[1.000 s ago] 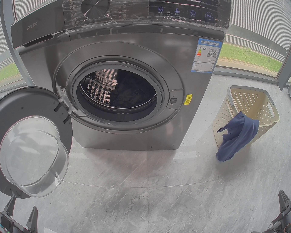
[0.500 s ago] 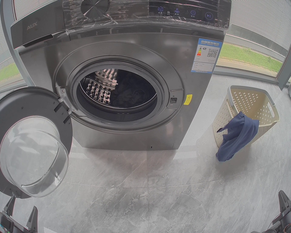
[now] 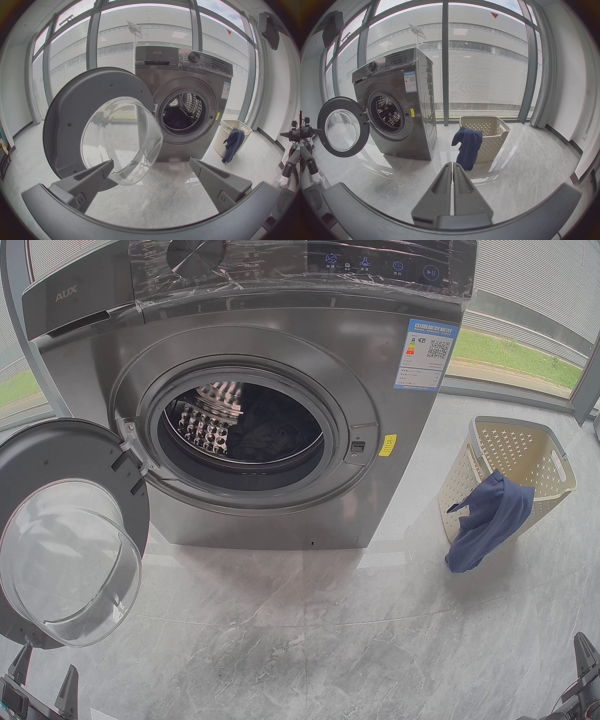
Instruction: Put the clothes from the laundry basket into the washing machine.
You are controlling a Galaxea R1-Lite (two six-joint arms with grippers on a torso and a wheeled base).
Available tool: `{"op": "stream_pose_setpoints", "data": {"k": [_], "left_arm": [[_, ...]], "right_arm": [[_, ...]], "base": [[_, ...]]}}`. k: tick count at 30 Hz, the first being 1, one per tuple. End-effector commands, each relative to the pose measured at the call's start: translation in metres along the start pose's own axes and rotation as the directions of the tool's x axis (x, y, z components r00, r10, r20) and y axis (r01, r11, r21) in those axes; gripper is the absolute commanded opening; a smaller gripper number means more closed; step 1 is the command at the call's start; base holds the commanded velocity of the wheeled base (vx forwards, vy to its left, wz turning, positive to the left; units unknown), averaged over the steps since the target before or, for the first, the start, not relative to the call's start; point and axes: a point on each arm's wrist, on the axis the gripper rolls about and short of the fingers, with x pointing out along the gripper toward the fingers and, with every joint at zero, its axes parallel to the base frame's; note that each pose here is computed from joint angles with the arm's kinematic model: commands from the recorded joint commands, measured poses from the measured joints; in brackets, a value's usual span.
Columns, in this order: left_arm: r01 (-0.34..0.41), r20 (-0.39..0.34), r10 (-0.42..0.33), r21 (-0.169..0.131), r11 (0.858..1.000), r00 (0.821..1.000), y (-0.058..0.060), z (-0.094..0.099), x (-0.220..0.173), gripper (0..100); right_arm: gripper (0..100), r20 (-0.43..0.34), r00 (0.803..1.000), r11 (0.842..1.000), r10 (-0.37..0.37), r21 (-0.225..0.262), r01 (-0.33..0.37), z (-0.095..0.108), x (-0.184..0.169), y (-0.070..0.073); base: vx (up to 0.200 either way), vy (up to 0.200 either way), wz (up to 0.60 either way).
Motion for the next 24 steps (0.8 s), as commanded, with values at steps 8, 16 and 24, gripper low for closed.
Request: {"op": "stream_pose_setpoints", "data": {"k": [8,16,24], "left_arm": [[-0.002,-0.004,0.002,-0.006,1.000,1.000,0.0001,-0.0053,0.0002,100],[-0.001,-0.003,0.001,-0.006,1.000,1.000,0.0002,-0.0052,0.0002,100],[-0.002,-0.004,0.002,0.008,1.000,1.000,0.0002,-0.0053,0.0002,100]], "right_arm": [[0,-0.003,1.000,1.000,0.000,-0.003,0.000,-0.0051,0.0003,0.0001],[0,-0.003,1.000,1.000,0.000,-0.003,0.000,-0.0051,0.0003,0.0001],[0,-0.003,1.000,1.000,0.001,-0.002,-0.001,-0.0051,0.0003,0.0000]], "base": [[0.000,0.000,0.00],[0.000,0.000,0.00],[0.000,0.000,0.00]]}}
